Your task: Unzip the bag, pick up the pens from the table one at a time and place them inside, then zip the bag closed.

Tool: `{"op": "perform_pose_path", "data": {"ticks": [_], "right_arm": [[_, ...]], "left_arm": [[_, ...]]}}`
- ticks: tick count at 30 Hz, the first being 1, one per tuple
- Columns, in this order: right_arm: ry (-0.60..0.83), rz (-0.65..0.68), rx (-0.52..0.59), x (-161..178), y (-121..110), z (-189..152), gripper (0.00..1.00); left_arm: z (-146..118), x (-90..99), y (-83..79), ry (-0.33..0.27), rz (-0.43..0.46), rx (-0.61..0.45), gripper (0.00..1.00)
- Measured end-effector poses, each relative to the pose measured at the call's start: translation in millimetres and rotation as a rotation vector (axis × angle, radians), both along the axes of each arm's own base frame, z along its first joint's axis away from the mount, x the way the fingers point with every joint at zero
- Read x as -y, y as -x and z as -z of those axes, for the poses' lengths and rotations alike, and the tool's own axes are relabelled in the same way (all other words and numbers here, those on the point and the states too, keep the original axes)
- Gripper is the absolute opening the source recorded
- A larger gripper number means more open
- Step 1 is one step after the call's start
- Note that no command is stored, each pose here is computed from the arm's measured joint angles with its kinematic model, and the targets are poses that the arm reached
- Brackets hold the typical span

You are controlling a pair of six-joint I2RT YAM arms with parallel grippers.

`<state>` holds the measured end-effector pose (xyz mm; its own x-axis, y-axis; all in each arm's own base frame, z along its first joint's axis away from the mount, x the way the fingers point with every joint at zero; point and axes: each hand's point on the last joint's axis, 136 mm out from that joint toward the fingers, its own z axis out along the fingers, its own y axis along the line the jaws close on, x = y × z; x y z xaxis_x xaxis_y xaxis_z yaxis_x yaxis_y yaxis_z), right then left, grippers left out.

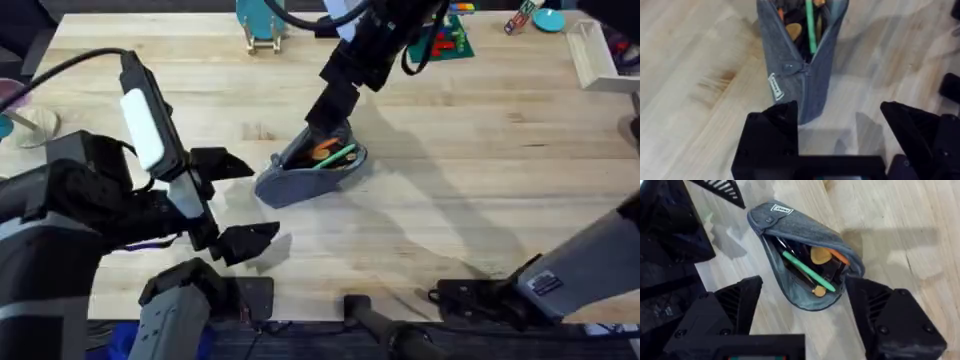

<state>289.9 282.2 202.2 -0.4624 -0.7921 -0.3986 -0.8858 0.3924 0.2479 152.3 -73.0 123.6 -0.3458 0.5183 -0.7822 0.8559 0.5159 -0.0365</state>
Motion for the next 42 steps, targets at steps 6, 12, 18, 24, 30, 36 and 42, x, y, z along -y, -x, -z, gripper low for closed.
{"op": "perform_pose_path", "data": {"ticks": [6, 12, 18, 24, 30, 36, 42], "right_arm": [[0.002, 0.01, -0.007, 0, 0, 0, 0.998], [0.002, 0.021, -0.013, 0, 0, 0, 0.998], [0.002, 0.022, -0.014, 0, 0, 0, 0.998], [0.001, 0.022, -0.013, 0, 0, 0, 0.998], [0.001, 0.022, -0.012, 0, 0, 0, 0.998], [0.001, 0.023, -0.012, 0, 0, 0, 0.998], [0.001, 0.023, -0.012, 0, 0, 0, 0.998]], "left_arm": [[-1, -9.3, -7.2, -0.013, -0.037, 0.038, 0.996], [-1, -20.4, -16.3, 0.012, -0.117, 0.073, 0.995], [-1, -21.2, -17.9, 0.013, -0.12, 0.085, 0.995], [4, -22.5, -21.7, 0.025, -0.117, 0.088, 0.995], [10, -22.8, -25.0, 0.07, -0.116, 0.049, 0.995], [17, -22.0, -28.3, 0.118, -0.103, 0.007, 0.995], [21, -16.1, -27.2, 0.132, -0.063, -0.013, 0.995]]}}
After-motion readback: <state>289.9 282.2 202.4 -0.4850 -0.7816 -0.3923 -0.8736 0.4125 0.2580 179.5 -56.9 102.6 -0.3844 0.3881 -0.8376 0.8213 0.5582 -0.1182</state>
